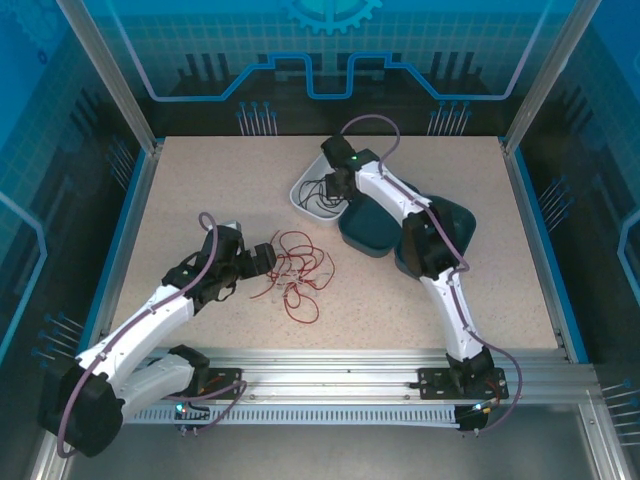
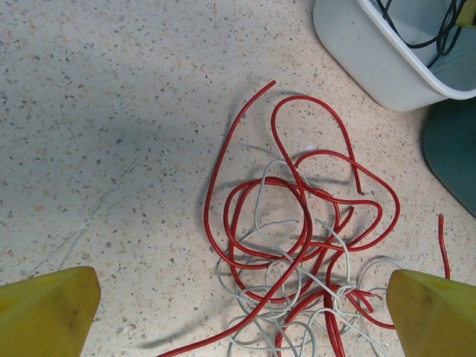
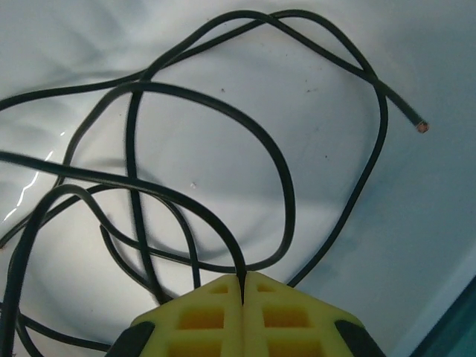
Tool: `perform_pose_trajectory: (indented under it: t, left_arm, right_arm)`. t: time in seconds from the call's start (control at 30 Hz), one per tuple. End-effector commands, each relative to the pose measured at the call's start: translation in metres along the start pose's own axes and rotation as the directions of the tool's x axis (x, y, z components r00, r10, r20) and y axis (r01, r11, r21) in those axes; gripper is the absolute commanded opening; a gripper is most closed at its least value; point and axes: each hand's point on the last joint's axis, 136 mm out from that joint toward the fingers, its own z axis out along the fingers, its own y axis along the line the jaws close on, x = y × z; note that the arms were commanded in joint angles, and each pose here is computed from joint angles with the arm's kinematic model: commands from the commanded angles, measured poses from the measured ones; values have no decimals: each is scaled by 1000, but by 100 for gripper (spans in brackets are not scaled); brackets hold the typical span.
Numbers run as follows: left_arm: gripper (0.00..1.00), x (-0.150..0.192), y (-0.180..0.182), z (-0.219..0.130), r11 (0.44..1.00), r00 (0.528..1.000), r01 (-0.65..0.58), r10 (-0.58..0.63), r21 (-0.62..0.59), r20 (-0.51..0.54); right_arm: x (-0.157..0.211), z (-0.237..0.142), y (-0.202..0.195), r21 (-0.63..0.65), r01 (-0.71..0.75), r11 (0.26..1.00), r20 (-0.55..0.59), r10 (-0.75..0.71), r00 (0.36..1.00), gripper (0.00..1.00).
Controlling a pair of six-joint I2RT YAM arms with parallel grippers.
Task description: Untangle the cables
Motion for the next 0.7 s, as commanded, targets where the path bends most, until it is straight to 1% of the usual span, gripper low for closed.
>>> perform_pose_trajectory:
  t: [0.0,0.2,0.37,0.53,0.63,0.67]
  left_arm:
    - [99,-2,0,1,1000,1000,-12,12,5,-1]
    - [99,-2,2,0,1000,1000,-11,11,-6,1]
    - [99,-4,2,-2,1000,1000,-8,8,-7,9]
    - [99,-7,0,-1,1000,1000,-7,7,-4,12]
    - [99,-7,-1,0,1000,1000,-7,7,-3,6]
    - [99,-7,-2,1,1000,1000,-8,8,-4,2]
  right_arm:
    - [-9,-4,-4,-12,-24,1000,3,24,1000,2]
    - [-26,-14,-7,-18,-13,1000,41,13,999,13]
    - [-39,-35,-9,-24,-2,1000,82,4,997,23]
    - [-44,-53,-9,-39,1,999,107,3,994,24]
    - [-40,-60,-4,-57,15,998,103,-9,995,23]
    - [-43,-73,-1,-71,20,997,121,-11,993,23]
